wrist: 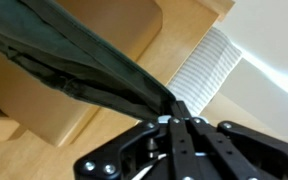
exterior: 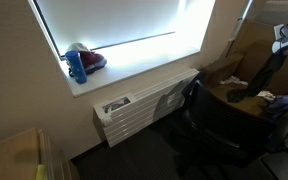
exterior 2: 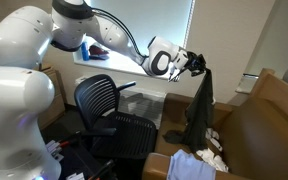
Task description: Put the black cloth on the armchair
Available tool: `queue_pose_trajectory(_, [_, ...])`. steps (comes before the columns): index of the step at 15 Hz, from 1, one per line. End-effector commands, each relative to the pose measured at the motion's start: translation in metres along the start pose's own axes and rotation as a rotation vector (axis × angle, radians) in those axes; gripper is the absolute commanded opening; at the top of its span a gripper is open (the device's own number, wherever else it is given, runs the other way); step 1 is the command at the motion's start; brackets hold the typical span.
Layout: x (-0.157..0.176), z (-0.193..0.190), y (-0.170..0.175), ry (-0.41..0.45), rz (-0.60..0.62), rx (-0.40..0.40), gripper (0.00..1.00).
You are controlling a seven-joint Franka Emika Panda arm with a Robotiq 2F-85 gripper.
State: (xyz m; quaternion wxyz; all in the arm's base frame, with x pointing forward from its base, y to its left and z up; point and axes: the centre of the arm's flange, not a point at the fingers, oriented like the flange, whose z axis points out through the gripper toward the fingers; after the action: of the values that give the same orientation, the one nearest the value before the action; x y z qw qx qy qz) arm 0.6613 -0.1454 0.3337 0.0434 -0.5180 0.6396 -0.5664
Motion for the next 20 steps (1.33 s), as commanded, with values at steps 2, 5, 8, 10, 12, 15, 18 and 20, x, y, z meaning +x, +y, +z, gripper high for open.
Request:
queue_pose_trajectory(2, [-0.076,0.043,0.035,-0.234,0.094,0.007,0.00])
queue_pose_trajectory(5, [-0.144,0.067,0.056,-0.396,0.141,-0.050,0.00])
queue_pose_trajectory(8, [-0.191,0.082,0.074,-0.555,0.178,-0.120,0.00])
queue_pose_trajectory(10, [-0.214,0.097,0.087,-0.653,0.183,-0.161,0.00])
queue_pose_trajectory(12, [-0.215,0.061,0.078,-0.608,0.169,-0.158,0.00])
queue_pose_trajectory(15, [-0.213,0.071,0.086,-0.608,0.168,-0.163,0.01])
queue_pose_trajectory(18, [-0.204,0.059,0.085,-0.685,0.130,-0.254,0.00])
queue_pose_trajectory(20, [-0.213,0.029,0.074,-0.811,0.144,-0.238,0.00])
